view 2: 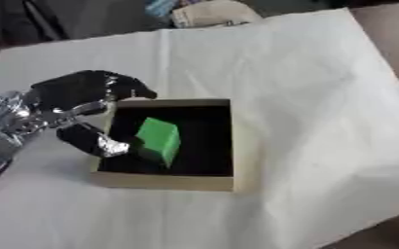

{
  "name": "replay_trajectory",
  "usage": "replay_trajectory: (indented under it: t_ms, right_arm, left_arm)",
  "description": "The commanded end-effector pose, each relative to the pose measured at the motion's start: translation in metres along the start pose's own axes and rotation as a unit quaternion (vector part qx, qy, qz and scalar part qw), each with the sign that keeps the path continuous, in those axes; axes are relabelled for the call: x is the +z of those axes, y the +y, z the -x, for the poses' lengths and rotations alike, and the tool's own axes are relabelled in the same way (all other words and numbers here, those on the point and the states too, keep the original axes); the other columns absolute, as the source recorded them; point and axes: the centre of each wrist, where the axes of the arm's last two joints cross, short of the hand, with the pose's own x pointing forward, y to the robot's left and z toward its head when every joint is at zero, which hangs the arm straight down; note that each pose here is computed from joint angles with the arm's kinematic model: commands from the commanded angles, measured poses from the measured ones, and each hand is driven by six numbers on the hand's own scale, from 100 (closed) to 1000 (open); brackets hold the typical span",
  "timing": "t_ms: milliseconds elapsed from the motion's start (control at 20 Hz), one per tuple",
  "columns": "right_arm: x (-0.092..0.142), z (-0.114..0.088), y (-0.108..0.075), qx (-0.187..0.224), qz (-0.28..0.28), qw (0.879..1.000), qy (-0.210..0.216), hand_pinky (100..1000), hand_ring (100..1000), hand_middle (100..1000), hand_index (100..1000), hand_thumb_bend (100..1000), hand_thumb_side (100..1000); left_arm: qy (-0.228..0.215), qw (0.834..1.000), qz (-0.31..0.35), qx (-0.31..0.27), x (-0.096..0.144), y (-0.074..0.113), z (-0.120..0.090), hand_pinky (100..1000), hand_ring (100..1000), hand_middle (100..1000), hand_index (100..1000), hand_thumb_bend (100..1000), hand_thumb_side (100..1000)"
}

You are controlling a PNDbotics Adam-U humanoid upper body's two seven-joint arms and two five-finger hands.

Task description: Pick up objects on the table and place them in the box.

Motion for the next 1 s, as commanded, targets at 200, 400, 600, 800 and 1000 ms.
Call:
replay_trajectory:
  t_ms: [200, 400, 600, 800, 1000]
  right_arm:
    - [-0.004, -0.007, -0.004, 0.002, 0.003, 1.0, -0.015, 809, 845, 788, 893, 100, 652]
    - [-0.004, -0.007, -0.003, 0.001, 0.004, 1.0, -0.014, 810, 846, 788, 893, 100, 650]
    - [-0.002, -0.007, -0.003, 0.001, 0.006, 1.0, -0.012, 810, 846, 789, 893, 100, 649]
    - [-0.002, -0.007, -0.003, 0.001, 0.003, 1.0, -0.013, 810, 846, 789, 893, 100, 648]
    - [-0.002, -0.007, 0.0, -0.001, -0.001, 1.0, -0.012, 810, 847, 789, 893, 100, 650]
  left_arm:
    - [0.009, 0.985, -0.136, 0.108, 0.019, 0.016, -0.008, 770, 705, 719, 930, 100, 713]
    - [0.044, 0.954, -0.224, 0.195, 0.029, 0.004, -0.004, 756, 681, 693, 926, 100, 737]
    - [0.076, 0.92, -0.286, 0.258, 0.036, -0.013, 0.002, 739, 657, 669, 915, 100, 761]
    - [0.106, 0.899, -0.311, 0.289, 0.041, -0.029, 0.007, 737, 655, 667, 919, 100, 784]
    - [0.125, 0.886, -0.325, 0.308, 0.04, -0.039, 0.011, 737, 658, 670, 923, 100, 791]
